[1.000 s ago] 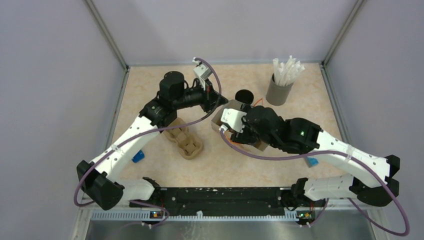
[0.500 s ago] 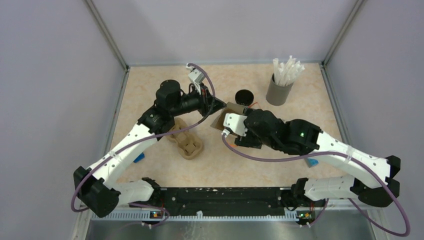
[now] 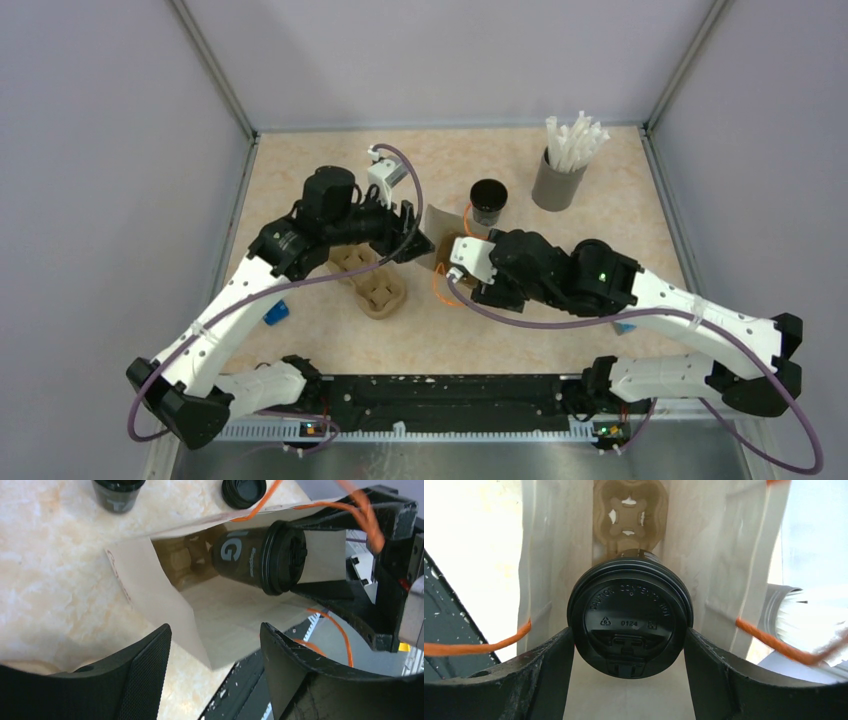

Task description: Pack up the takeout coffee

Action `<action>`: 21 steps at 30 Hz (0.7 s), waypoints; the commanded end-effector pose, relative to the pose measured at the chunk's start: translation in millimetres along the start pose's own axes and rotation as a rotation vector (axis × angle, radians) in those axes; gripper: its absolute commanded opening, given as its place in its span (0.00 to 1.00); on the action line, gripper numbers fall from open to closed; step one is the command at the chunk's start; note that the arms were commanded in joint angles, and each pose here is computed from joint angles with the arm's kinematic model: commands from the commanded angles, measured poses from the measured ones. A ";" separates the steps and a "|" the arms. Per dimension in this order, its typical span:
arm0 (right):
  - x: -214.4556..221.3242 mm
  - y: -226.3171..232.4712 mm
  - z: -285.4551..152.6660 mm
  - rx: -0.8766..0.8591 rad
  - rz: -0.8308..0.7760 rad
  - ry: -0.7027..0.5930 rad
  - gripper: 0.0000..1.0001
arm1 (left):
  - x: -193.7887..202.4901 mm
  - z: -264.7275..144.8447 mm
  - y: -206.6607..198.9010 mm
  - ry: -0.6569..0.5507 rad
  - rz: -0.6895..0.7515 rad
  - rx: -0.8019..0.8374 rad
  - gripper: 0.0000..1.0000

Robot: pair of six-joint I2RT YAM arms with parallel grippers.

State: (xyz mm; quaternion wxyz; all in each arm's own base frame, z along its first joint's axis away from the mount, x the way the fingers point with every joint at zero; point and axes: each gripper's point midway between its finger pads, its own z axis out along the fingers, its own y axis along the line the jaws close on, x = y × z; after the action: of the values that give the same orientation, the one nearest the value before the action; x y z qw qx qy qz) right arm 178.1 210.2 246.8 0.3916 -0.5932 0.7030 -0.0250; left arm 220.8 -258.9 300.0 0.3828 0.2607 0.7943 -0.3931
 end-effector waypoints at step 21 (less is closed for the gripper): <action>13.5 4.8 -7.8 0.044 -0.022 -0.008 0.56 | 10.5 3.2 -2.3 0.017 0.059 0.051 0.42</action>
State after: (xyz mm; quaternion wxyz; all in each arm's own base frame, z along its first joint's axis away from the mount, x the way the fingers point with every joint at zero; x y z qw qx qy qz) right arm 168.0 208.3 232.0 0.3883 -0.6090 0.6912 -0.0248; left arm 209.4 -251.0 278.3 0.3511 0.2731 0.8117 -0.3786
